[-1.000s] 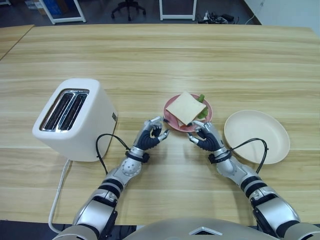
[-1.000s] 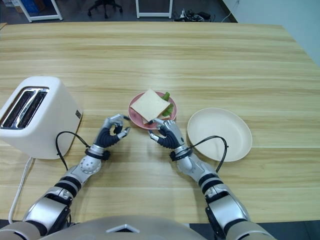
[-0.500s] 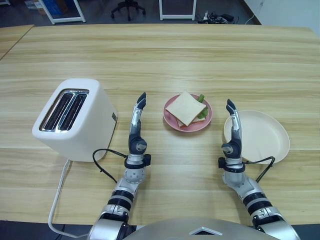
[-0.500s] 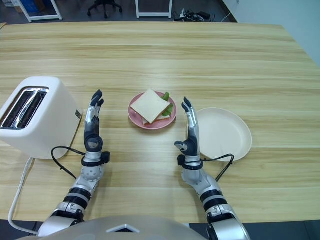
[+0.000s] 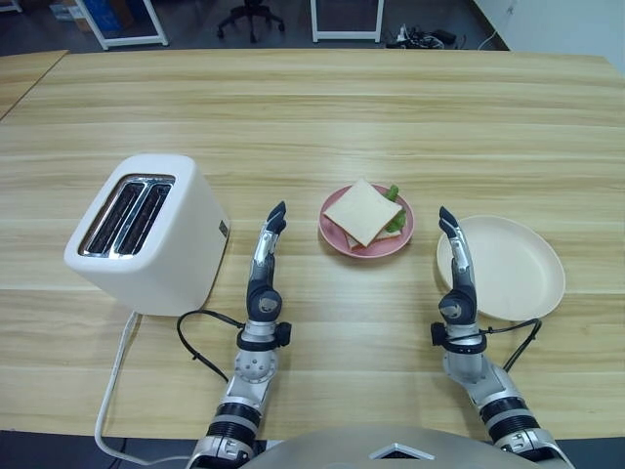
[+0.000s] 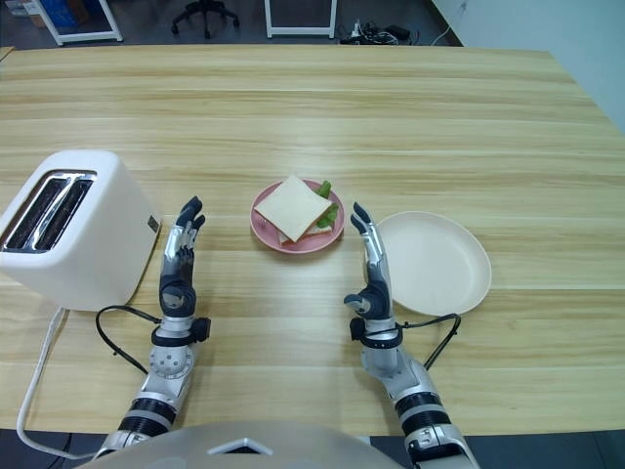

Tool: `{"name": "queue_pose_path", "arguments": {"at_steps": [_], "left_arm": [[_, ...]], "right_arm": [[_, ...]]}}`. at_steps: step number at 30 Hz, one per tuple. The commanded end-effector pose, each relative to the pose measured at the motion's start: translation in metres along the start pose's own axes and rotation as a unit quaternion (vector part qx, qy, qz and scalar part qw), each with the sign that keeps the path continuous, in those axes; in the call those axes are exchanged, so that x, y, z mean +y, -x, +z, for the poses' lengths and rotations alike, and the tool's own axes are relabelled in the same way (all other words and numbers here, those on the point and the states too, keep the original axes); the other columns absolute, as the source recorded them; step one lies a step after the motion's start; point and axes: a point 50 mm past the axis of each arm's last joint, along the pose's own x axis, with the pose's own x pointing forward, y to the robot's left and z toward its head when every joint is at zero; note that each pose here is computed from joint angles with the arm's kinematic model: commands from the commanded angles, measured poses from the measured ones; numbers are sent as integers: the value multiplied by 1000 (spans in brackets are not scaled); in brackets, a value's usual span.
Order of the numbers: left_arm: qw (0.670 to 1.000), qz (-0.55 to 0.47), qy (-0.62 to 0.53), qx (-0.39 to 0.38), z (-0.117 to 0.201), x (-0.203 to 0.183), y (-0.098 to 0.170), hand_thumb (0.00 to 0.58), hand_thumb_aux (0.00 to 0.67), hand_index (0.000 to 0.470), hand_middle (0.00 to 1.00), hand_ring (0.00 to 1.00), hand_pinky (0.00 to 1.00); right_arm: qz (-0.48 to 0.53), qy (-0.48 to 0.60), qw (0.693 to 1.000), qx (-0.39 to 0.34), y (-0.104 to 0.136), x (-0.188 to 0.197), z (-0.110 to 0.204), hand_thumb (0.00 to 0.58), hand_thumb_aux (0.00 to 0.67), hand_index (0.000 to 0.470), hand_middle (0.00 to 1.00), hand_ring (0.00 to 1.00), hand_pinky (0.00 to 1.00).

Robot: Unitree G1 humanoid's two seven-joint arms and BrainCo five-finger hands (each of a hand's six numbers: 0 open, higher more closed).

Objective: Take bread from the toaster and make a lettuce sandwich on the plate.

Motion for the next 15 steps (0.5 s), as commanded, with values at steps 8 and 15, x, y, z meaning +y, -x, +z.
{"name": "queue_pose_path", "arguments": {"at_steps": [8, 15], "left_arm": [[997, 26, -47, 58, -7, -6, 13, 0, 0, 0, 0, 0, 0], [995, 0, -62, 77, -9, -14, 16, 0, 0, 0, 0, 0, 0]], "right_arm": [[5, -6, 999, 32, 18, 2, -1, 0, 0, 0, 0, 0, 0], [4, 0, 1000, 26, 17, 1, -1, 0, 0, 0, 0, 0, 0]]}}
